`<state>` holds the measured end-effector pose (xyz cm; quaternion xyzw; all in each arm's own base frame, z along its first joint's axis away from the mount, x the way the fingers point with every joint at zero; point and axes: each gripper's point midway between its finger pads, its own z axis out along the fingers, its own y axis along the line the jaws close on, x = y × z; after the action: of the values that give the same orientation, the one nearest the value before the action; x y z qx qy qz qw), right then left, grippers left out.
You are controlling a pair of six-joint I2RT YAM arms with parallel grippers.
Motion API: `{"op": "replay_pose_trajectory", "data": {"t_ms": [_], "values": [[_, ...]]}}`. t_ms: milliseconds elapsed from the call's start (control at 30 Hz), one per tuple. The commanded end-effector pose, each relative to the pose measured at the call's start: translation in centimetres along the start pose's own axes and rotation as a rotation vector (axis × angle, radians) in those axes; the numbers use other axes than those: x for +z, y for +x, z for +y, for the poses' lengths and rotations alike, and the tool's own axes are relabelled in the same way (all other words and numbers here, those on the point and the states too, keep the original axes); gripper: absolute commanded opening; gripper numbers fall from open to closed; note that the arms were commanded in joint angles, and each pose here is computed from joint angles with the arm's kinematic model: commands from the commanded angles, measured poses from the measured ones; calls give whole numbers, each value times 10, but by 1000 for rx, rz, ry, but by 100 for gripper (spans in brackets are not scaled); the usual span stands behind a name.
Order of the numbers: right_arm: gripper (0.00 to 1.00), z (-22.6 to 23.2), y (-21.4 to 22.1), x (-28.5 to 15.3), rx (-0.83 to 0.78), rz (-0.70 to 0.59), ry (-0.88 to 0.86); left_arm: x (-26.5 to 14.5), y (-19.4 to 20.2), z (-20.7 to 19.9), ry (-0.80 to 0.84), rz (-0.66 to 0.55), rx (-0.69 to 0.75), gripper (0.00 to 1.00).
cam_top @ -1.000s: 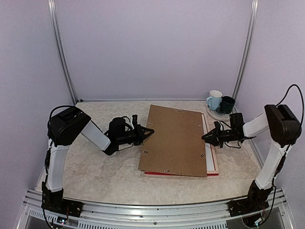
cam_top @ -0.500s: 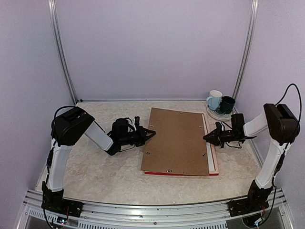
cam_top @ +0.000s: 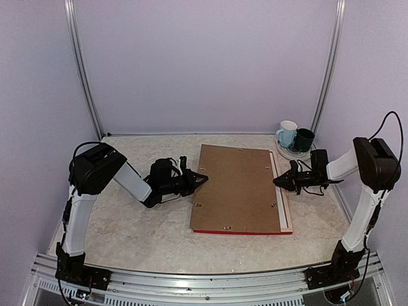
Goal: Put the photo into the frame
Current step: Place the backboard on the frame body.
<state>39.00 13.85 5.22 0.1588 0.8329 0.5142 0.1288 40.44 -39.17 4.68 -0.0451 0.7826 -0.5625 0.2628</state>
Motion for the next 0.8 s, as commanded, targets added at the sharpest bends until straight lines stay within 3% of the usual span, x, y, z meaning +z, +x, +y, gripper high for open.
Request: {"op": "replay_pose_trajectory", "data": {"t_ms": [0, 433, 567, 767], "values": [[8, 33, -31, -12, -107, -56, -91, -10, 41, 66, -199, 137, 30, 10], [9, 31, -34, -15, -112, -68, -65, -16, 34, 72, -267, 99, 38, 6], [12, 24, -30, -19, -116, -88, -25, -19, 29, 70, -274, 75, 36, 0], [21, 16, -33, -31, -129, -148, 56, -17, 26, 67, -271, 59, 28, 0]]}}
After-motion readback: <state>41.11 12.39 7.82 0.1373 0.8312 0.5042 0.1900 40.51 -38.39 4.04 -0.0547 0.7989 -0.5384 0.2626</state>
